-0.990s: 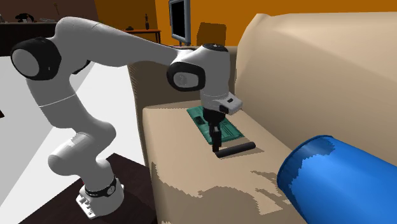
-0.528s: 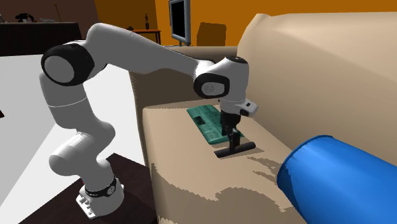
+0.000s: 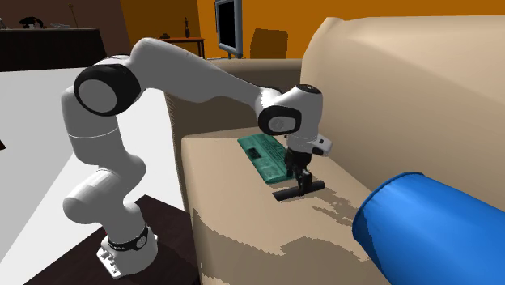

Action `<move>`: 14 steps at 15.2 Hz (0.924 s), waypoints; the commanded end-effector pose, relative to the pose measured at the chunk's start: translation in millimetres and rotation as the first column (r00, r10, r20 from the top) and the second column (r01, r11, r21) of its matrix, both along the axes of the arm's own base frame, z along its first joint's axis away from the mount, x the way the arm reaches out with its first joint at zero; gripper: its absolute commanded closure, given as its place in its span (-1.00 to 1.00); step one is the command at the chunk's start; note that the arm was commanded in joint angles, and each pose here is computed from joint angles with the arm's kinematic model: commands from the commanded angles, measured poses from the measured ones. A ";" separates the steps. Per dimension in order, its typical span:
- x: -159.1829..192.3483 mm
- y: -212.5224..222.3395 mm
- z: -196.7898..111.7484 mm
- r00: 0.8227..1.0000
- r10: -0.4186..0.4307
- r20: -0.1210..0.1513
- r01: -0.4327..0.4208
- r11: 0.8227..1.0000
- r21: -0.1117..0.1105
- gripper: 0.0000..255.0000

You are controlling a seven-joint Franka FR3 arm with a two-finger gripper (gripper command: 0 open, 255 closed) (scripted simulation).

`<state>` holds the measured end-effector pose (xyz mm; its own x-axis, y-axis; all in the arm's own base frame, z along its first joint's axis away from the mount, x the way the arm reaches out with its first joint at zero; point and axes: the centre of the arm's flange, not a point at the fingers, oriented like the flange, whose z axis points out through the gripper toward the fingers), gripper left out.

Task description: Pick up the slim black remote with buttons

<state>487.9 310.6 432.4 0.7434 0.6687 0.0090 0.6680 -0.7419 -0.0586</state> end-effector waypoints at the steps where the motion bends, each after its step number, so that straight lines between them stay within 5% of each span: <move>1: -0.5 1.1 -11.3 1.000 0.000 0.000 0.000 1.000 0.000 -1.00; 4: -0.5 1.1 -19.6 1.000 0.000 0.000 0.000 1.000 0.000 -1.00; 5: -0.5 1.6 -19.4 1.000 0.000 0.000 0.000 1.000 0.000 1.00; 14: -0.5 1.1 -19.6 1.000 0.000 0.000 0.000 1.000 0.000 1.00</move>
